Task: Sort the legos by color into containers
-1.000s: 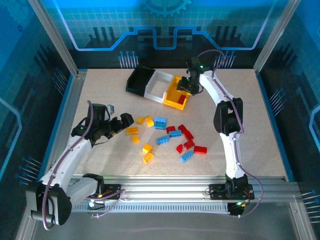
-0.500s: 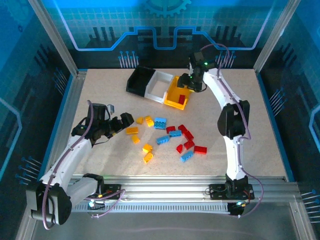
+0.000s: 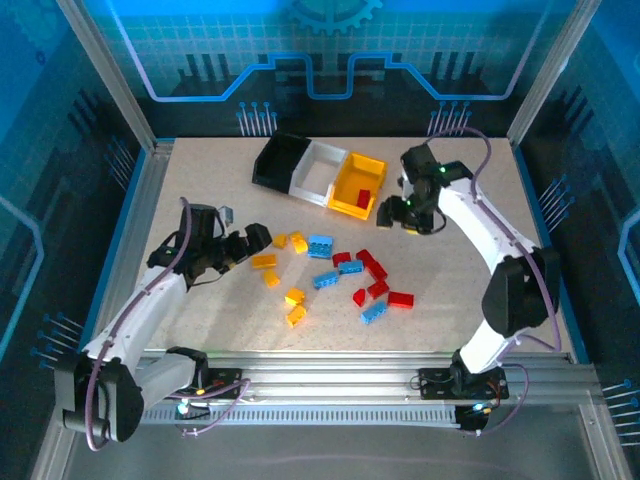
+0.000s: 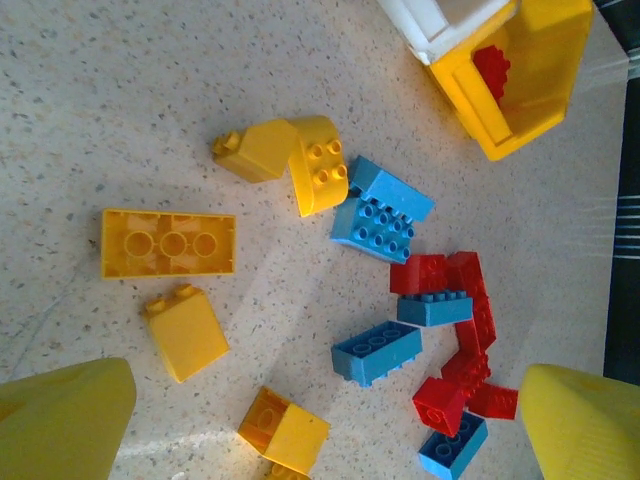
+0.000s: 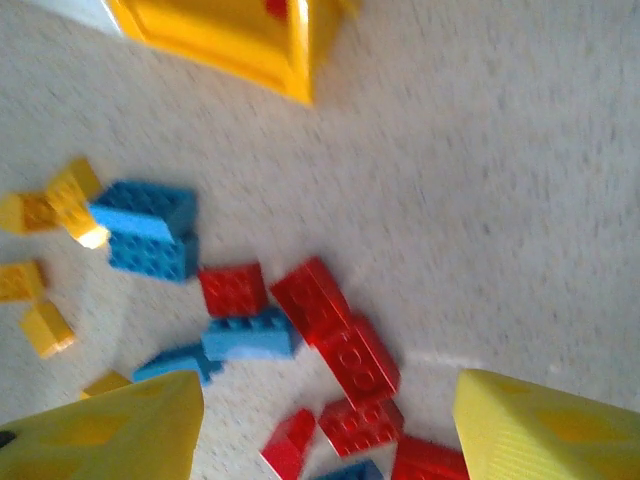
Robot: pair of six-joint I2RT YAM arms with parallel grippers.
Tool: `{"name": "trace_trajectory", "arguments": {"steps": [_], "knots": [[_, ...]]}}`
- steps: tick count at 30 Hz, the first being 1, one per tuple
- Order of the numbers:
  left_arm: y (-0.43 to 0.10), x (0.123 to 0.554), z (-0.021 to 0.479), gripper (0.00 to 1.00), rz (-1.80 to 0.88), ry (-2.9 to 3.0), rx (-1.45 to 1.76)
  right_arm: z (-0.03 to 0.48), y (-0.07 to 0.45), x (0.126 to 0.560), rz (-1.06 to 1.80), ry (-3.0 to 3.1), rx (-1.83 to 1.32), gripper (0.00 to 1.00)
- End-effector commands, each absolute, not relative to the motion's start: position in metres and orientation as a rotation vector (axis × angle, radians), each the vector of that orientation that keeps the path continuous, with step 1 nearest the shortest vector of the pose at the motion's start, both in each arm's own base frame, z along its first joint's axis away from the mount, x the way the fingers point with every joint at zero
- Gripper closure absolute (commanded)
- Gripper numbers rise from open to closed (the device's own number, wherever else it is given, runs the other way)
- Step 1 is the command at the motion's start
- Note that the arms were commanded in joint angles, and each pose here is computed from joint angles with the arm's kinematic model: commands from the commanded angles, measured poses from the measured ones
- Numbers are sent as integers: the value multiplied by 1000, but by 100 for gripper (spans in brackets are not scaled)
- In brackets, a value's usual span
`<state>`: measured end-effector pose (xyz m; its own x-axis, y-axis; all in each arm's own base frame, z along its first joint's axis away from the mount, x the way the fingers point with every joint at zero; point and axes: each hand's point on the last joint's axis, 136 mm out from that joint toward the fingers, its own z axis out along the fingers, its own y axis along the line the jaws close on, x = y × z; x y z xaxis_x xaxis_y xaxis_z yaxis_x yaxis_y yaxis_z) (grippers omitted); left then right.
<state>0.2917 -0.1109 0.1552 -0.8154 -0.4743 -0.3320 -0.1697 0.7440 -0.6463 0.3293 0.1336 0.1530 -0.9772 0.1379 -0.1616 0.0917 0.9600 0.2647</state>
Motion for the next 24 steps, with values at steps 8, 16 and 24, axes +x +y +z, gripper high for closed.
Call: {"name": "trace_trajectory", "arguments": {"steps": [8,16,24], "knots": [[-134,297,168,1,-917,2469,-406,125,114,268,372,2971,344,25],[-139,289,161,1,-924,2490,-401,101,105,235,363,3017,494,22],[-138,284,157,1,-921,2496,-410,88,103,215,390,3031,625,18]]}}
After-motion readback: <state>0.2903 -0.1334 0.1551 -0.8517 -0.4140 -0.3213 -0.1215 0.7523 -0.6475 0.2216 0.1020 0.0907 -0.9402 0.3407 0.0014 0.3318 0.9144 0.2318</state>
